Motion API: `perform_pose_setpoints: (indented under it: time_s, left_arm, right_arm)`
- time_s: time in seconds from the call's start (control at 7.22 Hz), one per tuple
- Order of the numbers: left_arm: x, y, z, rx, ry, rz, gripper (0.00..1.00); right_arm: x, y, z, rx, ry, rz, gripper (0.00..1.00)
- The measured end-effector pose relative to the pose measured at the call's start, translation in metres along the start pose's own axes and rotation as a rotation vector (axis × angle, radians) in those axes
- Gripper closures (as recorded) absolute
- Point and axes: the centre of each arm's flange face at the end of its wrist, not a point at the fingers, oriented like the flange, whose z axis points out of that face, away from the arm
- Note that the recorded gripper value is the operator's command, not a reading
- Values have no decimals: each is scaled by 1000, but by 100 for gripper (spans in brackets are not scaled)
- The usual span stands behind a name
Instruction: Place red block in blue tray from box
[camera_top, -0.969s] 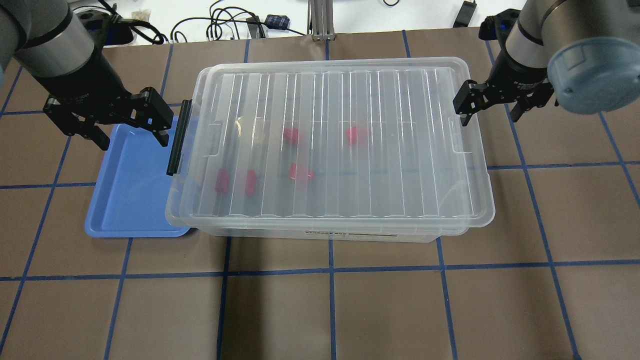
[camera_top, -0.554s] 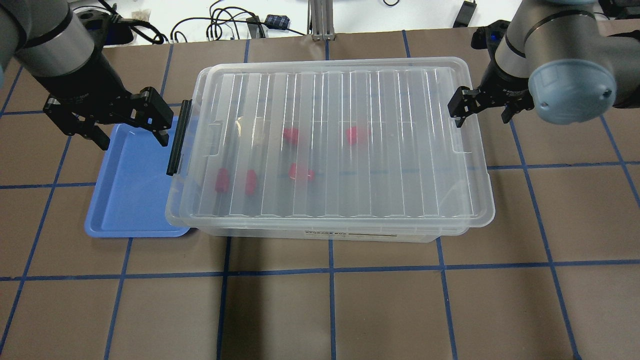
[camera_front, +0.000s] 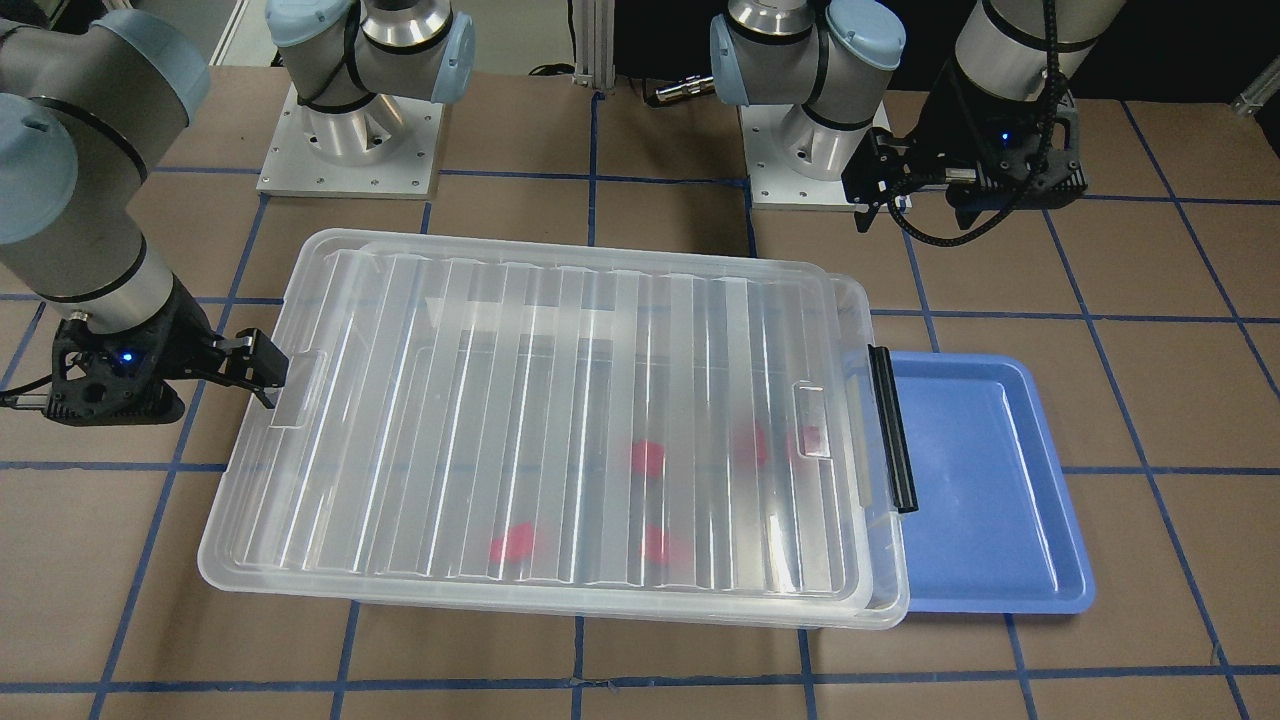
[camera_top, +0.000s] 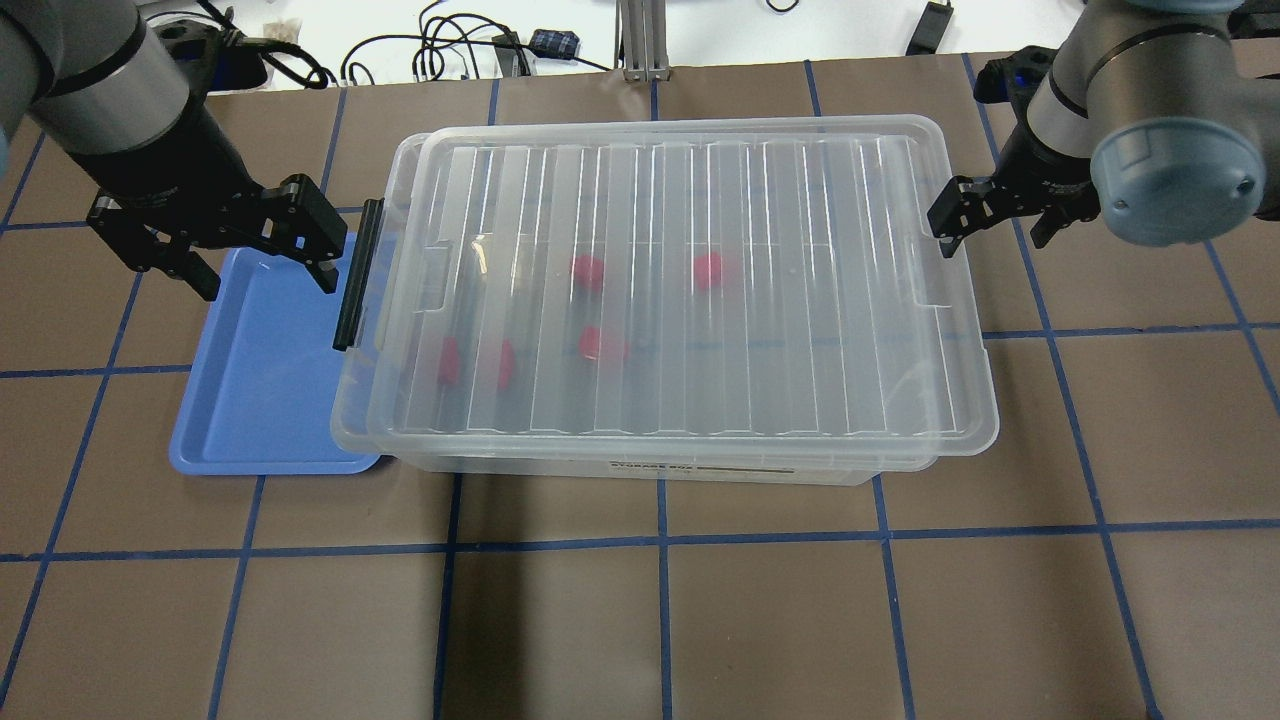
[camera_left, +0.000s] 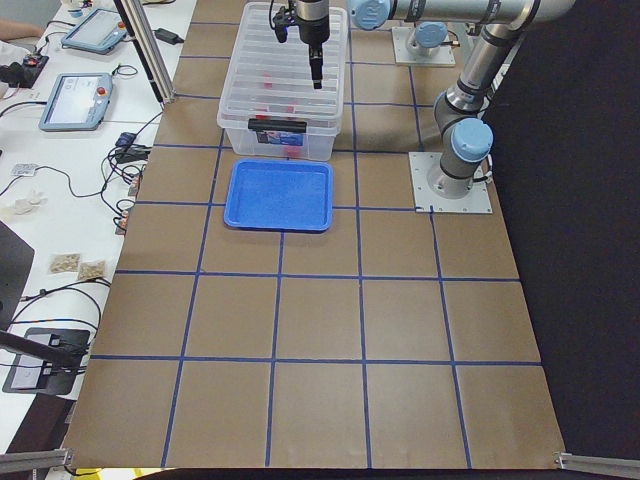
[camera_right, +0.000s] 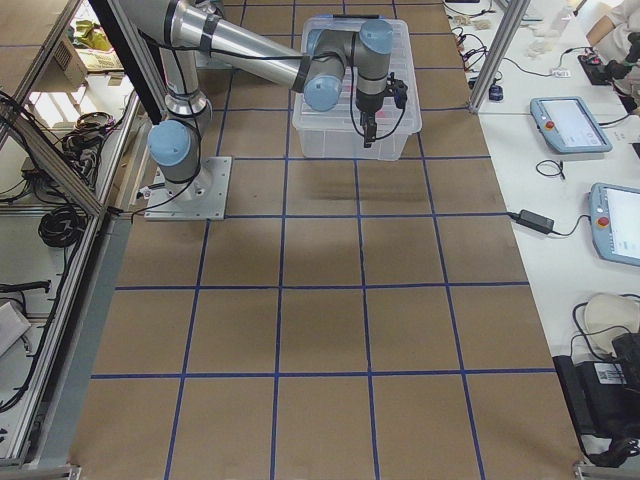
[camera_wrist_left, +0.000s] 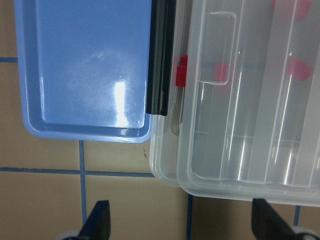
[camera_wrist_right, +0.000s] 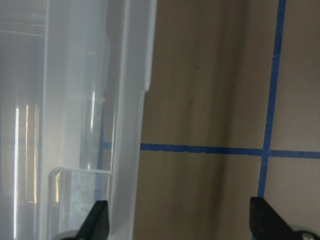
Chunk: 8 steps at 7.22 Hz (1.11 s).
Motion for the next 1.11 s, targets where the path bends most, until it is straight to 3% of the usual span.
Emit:
perform_pose_setpoints:
  time_s: [1.11]
  left_arm:
    - [-3,-6,4,-3,11,-7,0]
  right_arm:
    - [93,7,0,6,2,-97,0]
